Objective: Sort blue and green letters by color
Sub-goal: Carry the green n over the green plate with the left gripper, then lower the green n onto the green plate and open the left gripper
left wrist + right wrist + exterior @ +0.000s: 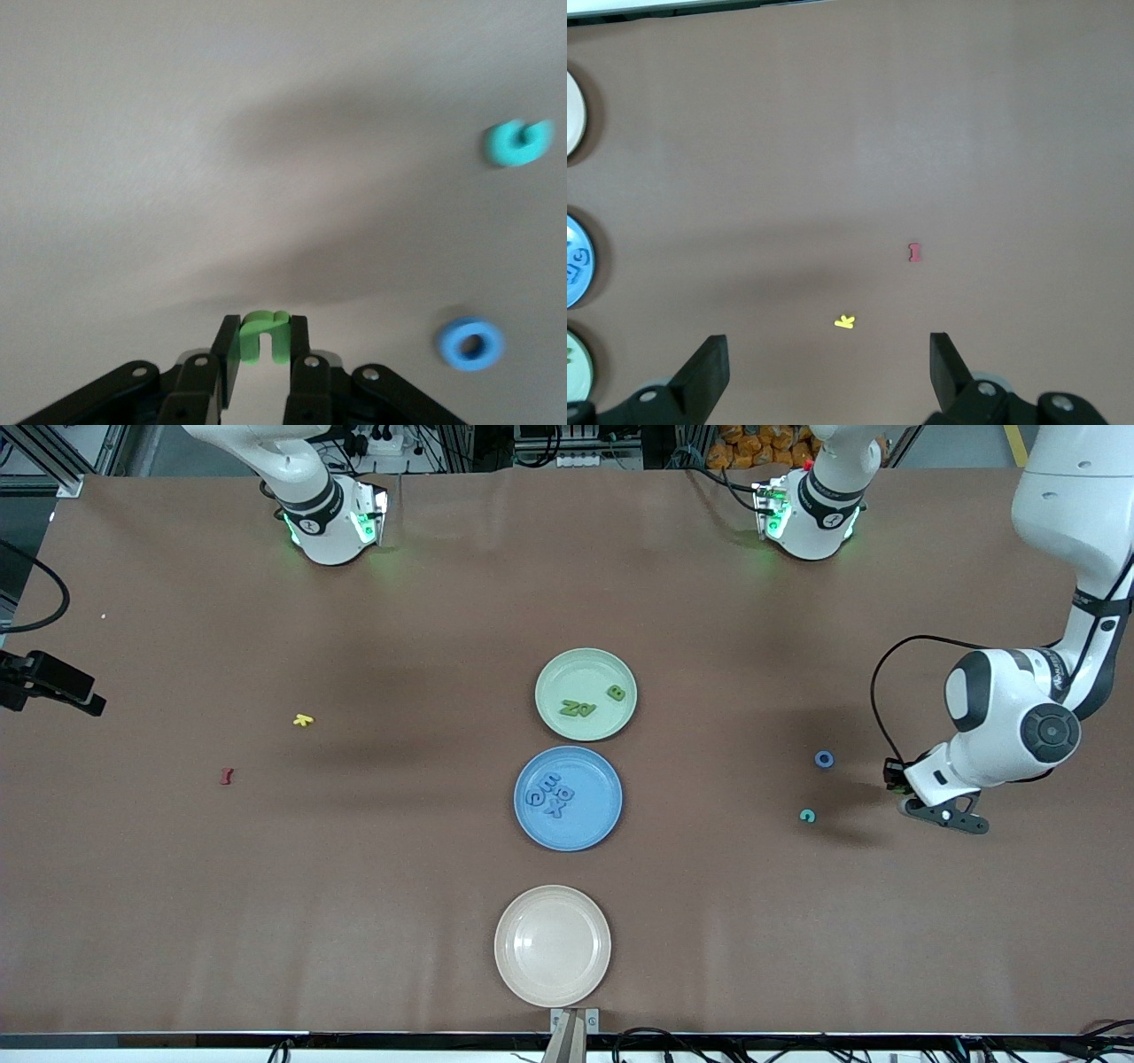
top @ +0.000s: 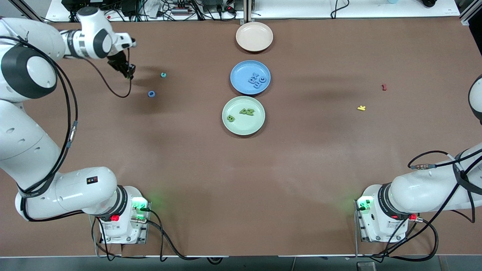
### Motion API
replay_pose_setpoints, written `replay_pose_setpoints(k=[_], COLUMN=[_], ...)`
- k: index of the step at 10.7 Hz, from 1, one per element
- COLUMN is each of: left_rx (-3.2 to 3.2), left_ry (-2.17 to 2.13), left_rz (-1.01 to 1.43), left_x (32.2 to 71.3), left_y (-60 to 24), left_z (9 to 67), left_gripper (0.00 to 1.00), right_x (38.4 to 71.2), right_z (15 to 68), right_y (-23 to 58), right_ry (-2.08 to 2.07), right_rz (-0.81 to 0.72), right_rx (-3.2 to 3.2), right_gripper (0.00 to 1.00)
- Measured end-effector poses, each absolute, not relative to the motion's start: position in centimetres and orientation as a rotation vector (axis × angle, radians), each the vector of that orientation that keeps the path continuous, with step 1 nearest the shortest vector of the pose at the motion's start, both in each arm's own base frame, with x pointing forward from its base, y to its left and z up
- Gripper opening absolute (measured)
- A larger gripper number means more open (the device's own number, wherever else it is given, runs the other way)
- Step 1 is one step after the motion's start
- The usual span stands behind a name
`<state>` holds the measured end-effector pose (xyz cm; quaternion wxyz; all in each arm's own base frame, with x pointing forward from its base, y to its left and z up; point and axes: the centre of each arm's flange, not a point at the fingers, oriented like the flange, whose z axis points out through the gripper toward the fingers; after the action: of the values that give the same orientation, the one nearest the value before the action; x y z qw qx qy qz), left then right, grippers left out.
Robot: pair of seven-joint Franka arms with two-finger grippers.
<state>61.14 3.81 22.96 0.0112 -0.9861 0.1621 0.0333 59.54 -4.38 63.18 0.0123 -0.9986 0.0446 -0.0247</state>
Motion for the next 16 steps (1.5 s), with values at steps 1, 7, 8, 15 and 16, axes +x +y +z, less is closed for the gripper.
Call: replay_pose_setpoints(k=[1,7,8,15,16], left_rx=[-3.069,-3.055,-3.057,-3.064,-3.065], left_ry=[0.508,0.628,0.683,0.826,0.840], left_rz=[0.115,0.107,0.101,0.068,0.073], left_x=[61.7,60.7,59.8,50.6,49.3], left_y=[1.1,-17.7,-20.6,-39.8,-41.8], left_z=[24.8,31.0,31.3,32.9,32.3], left_gripper=[0.26,0.26,0.26,0.26,0.26], right_x=[59.4,58.8,58.4,57.4,57.5], right_z=[63.2,62.6,62.6,63.2,63.1], right_y=[-4.3,-4.7,-4.8,-4.1,-4.0], right_ry=[0.139,0.150,0.151,0.130,0.126], right_rz=[-0.073,-0.027,-0.025,-0.032,-0.031], right_rx=[-3.105,-3.100,-3.098,-3.091,-3.091], right_gripper=[1.00,1.00,1.00,1.00,1.00])
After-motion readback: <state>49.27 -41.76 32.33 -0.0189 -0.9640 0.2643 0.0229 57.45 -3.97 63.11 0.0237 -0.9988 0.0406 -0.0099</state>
